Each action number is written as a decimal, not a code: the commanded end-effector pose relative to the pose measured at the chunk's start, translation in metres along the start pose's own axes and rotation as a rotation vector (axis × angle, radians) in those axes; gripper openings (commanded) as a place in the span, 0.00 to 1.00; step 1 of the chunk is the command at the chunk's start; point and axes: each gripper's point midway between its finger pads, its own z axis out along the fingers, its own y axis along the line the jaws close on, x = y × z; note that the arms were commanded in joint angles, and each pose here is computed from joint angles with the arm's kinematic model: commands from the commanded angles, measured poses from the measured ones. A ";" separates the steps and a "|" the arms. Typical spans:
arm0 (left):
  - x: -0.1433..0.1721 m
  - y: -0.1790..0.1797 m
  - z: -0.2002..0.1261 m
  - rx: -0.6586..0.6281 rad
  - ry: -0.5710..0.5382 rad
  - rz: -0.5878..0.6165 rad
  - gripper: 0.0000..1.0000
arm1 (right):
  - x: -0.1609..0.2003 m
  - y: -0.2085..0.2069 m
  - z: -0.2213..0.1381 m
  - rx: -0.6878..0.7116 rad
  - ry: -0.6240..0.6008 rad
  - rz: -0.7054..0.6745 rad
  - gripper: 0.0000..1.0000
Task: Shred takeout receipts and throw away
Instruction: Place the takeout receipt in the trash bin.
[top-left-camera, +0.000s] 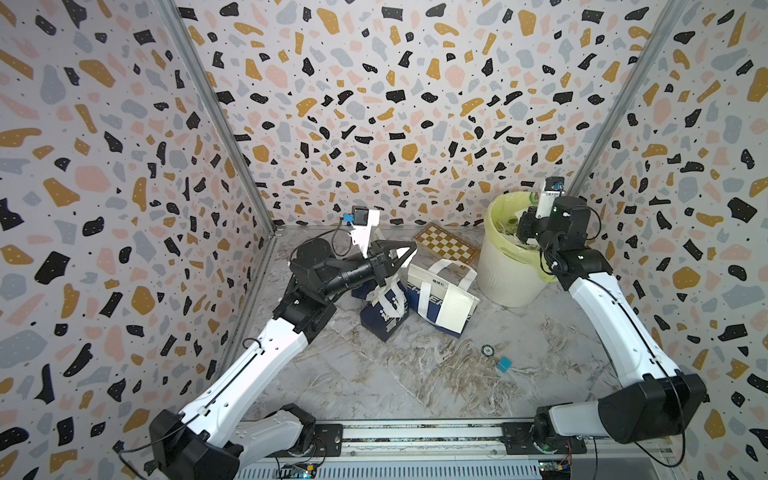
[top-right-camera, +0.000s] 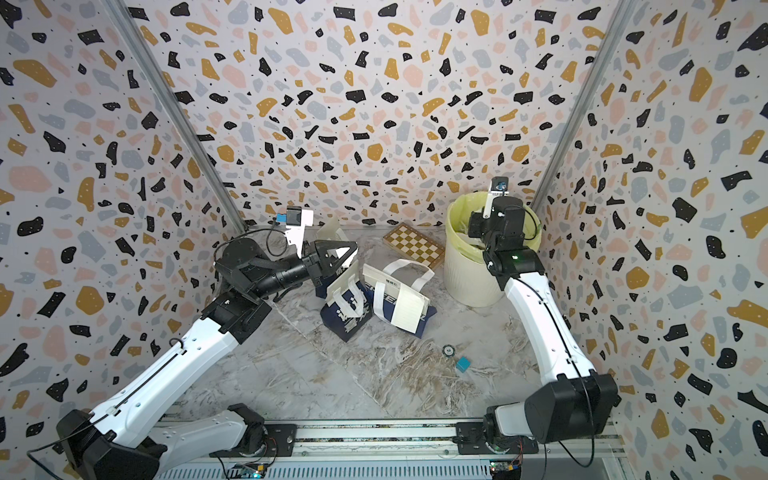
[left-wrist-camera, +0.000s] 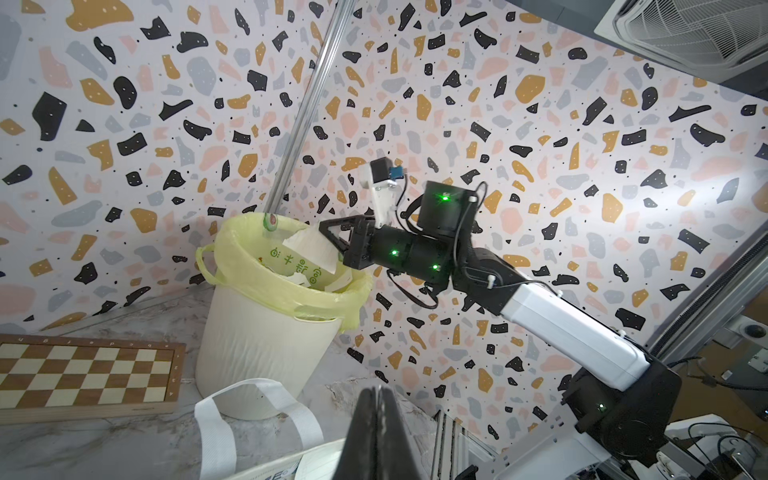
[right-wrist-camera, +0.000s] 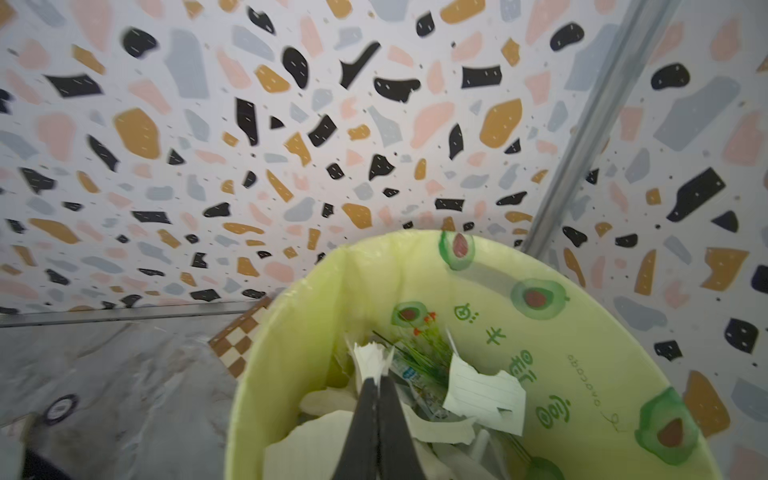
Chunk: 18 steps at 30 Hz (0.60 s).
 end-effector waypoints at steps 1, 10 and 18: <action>-0.017 -0.014 -0.006 0.020 -0.064 0.045 0.00 | 0.005 -0.028 0.019 0.119 0.055 -0.011 0.29; -0.014 -0.008 -0.005 0.004 -0.064 0.041 0.00 | 0.002 -0.036 0.026 0.154 0.103 -0.034 0.89; -0.026 0.002 0.006 0.003 -0.122 -0.053 0.00 | -0.046 0.022 -0.042 -0.133 -0.011 -0.071 0.87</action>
